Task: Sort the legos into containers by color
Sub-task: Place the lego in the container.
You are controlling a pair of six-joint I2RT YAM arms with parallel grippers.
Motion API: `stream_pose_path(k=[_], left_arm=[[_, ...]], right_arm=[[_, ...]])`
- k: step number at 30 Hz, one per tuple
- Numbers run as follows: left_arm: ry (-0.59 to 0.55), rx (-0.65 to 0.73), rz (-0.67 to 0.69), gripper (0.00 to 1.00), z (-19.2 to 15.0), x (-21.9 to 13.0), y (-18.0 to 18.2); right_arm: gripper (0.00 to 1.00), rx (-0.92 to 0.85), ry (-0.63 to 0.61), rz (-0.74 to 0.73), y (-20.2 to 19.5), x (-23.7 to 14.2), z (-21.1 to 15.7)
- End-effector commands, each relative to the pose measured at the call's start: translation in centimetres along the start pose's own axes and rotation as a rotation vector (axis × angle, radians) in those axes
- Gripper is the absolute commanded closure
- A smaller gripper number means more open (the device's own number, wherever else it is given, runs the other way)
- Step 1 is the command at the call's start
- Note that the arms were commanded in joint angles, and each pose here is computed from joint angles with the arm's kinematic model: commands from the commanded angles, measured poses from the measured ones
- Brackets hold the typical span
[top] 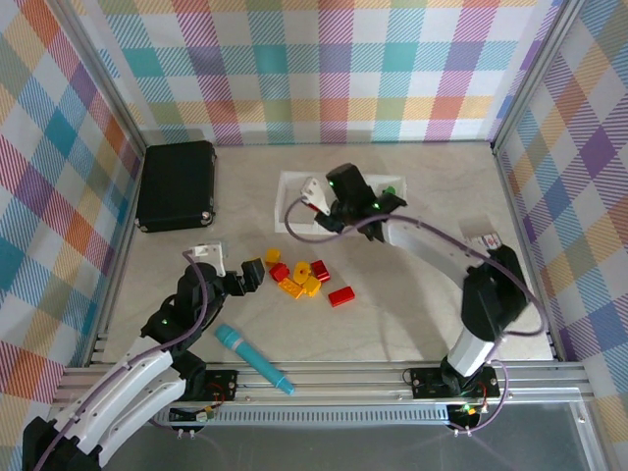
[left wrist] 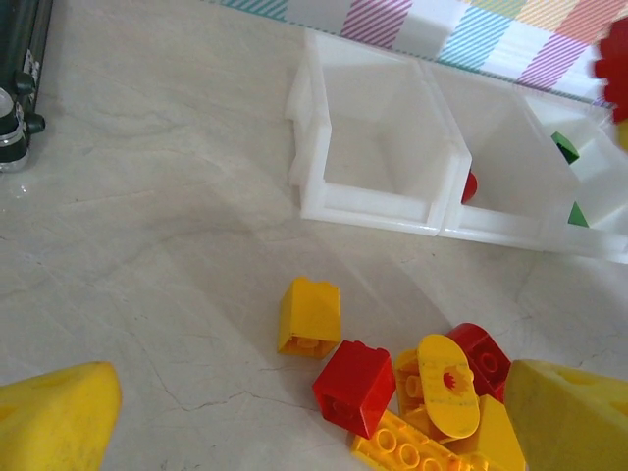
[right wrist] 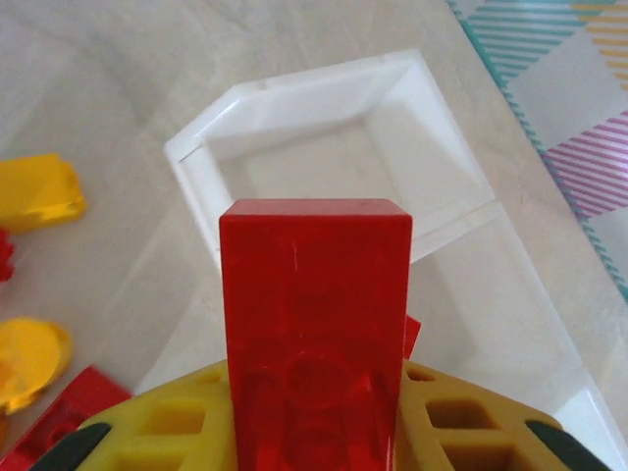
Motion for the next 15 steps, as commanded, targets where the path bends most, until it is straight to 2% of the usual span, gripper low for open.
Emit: stream_pose_path(k=[1, 9, 15], left_arm=[[-0.016, -0.017, 0.013, 0.0, 0.7, -0.8, 0.1], [-0.028, -0.017, 0.01, 0.0, 0.6, -1.1, 0.2], [-0.025, -0.02, 0.004, 0.0, 0.6, -0.9, 0.1]], right_arm=[[0.85, 0.202, 0.127, -0.031, -2.1, 1.1, -0.3], [0.81, 0.441, 0.211, -0.057, -5.6, 3.9, -0.7], [0.77, 0.49, 0.285, -0.053, -6.2, 6.0, -2.3]])
Point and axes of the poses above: each hand's point on the last joint's axis, 136 mm out from that joint toward the fingers, its own x axis out along the fingers, its own y axis along the line the jaws close on, z = x × y, the point moved 8 cm from there along -x, back along the fingers, and after that the axes turned 5 degrees about x, right-handed, at the moved point
